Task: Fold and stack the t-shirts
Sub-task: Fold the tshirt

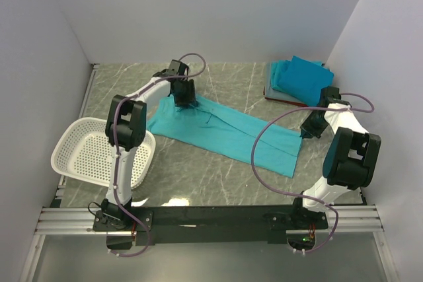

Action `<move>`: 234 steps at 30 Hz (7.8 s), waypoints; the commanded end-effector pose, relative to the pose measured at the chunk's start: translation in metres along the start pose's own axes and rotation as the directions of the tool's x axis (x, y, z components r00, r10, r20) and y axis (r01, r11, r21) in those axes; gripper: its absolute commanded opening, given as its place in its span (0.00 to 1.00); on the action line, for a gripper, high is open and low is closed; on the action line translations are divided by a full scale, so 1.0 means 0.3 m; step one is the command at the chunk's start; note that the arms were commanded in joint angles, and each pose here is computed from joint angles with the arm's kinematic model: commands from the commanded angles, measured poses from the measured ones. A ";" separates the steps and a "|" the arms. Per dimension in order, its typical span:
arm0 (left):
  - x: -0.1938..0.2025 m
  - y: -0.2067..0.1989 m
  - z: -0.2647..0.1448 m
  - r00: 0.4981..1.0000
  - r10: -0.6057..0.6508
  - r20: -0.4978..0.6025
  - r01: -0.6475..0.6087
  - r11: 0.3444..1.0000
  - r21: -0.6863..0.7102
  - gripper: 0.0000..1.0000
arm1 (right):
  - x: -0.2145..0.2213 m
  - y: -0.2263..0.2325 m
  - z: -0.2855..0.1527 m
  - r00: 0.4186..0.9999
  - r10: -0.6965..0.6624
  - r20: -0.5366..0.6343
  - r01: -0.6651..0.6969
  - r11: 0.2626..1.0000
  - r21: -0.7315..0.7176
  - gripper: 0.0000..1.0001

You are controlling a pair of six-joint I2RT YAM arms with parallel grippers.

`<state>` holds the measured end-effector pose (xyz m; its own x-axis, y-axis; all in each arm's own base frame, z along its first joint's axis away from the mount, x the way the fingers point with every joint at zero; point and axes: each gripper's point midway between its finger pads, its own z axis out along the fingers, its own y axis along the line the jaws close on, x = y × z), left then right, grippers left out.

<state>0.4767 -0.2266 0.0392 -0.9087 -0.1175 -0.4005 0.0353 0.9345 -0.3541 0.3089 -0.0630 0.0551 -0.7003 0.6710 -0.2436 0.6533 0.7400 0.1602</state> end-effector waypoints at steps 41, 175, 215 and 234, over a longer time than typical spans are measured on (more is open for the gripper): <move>-0.066 -0.080 -0.177 0.975 -0.222 0.007 0.218 0.960 0.178 0.00 | -0.024 -0.019 -0.043 0.999 -0.001 0.046 0.000 1.000 0.013 0.00; -0.084 0.148 -0.231 0.958 -0.278 0.065 0.283 0.955 -0.090 0.18 | -0.042 -0.015 -0.043 0.999 0.004 0.044 -0.005 1.000 0.022 0.00; -0.101 0.122 -0.226 0.968 -0.232 0.096 0.236 0.971 -0.026 0.42 | 0.007 0.235 -0.217 0.965 -0.207 0.164 0.206 0.978 0.018 0.25; -0.115 0.028 -0.281 0.968 -0.235 0.084 0.226 0.969 0.102 0.47 | 0.247 0.300 0.057 0.963 -0.253 -0.090 0.247 0.966 -0.075 0.29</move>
<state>0.4619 -0.1743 0.0766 -0.8809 -0.3563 -0.3116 -0.1960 0.8738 -0.4451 0.3177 0.0477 0.0464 -0.8722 0.4457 -0.2015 0.4241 0.8943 0.1427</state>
